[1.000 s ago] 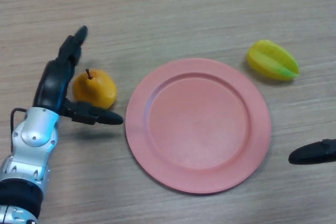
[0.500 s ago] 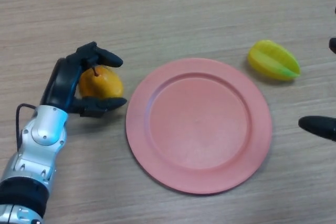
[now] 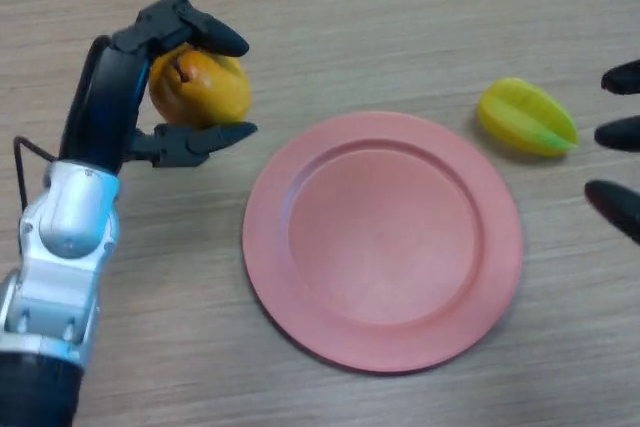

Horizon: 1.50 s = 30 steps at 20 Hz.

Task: Pick up the yellow pear and place it on the plate

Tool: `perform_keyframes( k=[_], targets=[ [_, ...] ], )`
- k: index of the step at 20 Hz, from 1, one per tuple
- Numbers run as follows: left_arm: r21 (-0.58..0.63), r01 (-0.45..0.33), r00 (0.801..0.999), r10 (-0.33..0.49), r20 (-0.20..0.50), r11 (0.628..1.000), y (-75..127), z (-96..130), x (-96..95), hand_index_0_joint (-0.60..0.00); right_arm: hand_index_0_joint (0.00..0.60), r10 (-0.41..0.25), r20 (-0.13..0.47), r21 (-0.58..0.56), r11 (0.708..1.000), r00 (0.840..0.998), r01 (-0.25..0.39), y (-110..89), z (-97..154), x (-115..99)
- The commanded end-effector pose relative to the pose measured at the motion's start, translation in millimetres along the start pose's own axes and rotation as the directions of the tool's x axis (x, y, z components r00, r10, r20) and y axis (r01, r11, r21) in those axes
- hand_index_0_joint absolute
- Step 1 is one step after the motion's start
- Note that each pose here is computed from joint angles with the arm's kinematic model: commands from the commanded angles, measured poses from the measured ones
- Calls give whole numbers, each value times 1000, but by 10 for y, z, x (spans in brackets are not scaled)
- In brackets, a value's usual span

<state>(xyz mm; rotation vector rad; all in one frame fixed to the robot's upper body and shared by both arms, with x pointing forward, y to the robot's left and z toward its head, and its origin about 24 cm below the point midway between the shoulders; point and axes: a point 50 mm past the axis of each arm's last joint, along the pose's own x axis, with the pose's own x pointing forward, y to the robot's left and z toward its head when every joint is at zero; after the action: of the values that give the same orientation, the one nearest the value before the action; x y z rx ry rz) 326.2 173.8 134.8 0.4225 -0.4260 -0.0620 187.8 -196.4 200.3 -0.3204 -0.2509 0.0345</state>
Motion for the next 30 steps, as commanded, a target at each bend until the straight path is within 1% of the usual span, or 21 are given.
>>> perform_keyframes(
  k=[1,2,3,4,5,7,10,11,13,14,15,17,18,19,20,21,22,23,26,27,30],
  targets=[
    [-142,125,989,-112,96,982,-164,408,17,-600,19,-43,211,-14,999,977,47,-72,301,-60],
    [-150,160,985,-148,91,976,-245,432,-3,-600,0,-39,210,1,999,977,40,-66,303,-66],
    [-131,197,979,-187,83,972,-363,425,-28,-600,0,-32,213,8,999,977,31,-62,314,-77],
    [-128,205,977,-195,83,970,-410,420,-32,-600,0,-30,215,9,1000,976,28,-64,327,-75],
    [-179,220,975,-215,49,959,-506,391,-43,-600,0,-24,232,-16,999,972,28,-65,357,-74],
    [-230,251,966,-259,-1,940,-671,358,-69,-600,0,-22,233,-11,1000,972,25,-60,361,-80],
    [-214,291,953,-302,-23,933,-858,303,-100,-600,0,-16,238,-28,999,971,23,-71,386,-81],
    [-219,327,940,-341,-28,919,-934,277,-122,-600,0,-18,242,-37,999,970,27,-81,397,-86],
    [-226,363,924,-381,-38,904,-1004,248,-138,-600,0,-16,240,-45,999,971,28,-91,389,-105],
    [-215,362,926,-377,-30,907,-1009,246,-136,-600,0,-14,235,-56,998,972,28,-96,381,-112],
    [-199,327,942,-336,-10,924,-977,254,-106,-600,0,-17,235,-80,996,972,36,-116,380,-120],
    [-142,267,963,-270,-6,953,-951,239,-52,-600,0,-24,239,-84,995,971,45,-142,381,-129],
    [-134,261,965,-264,-5,956,-949,237,-48,-550,0,-25,240,-84,995,970,47,-144,381,-131],
    [-120,262,964,-264,-1,958,-954,237,-50,-401,0,-25,241,-85,995,970,47,-147,379,-132],
    [-108,264,964,-265,4,958,-957,237,-55,-301,0,-25,241,-85,995,970,47,-153,379,-132],
    [-90,266,964,-265,19,960,-960,240,-68,-150,0,-26,240,-85,995,970,48,-168,379,-133],
    [-87,268,963,-266,32,960,-953,245,-88,-50,0,-30,241,-75,996,970,50,-180,375,-136],
    [-94,268,963,-265,46,959,-916,268,-114,0,0,-30,243,-63,997,970,47,-185,366,-138],
    [-130,262,965,-257,57,956,-790,347,-129,0,0,-27,254,-51,998,967,42,-153,357,-104],
    [-155,247,969,-239,69,957,-683,422,-143,0,0,-20,252,-58,998,968,36,-135,348,-85],
    [-89,204,971,-191,142,975,-421,567,-179,0,0,2,243,-29,1000,970,5,-104,335,-52]
  ],
)
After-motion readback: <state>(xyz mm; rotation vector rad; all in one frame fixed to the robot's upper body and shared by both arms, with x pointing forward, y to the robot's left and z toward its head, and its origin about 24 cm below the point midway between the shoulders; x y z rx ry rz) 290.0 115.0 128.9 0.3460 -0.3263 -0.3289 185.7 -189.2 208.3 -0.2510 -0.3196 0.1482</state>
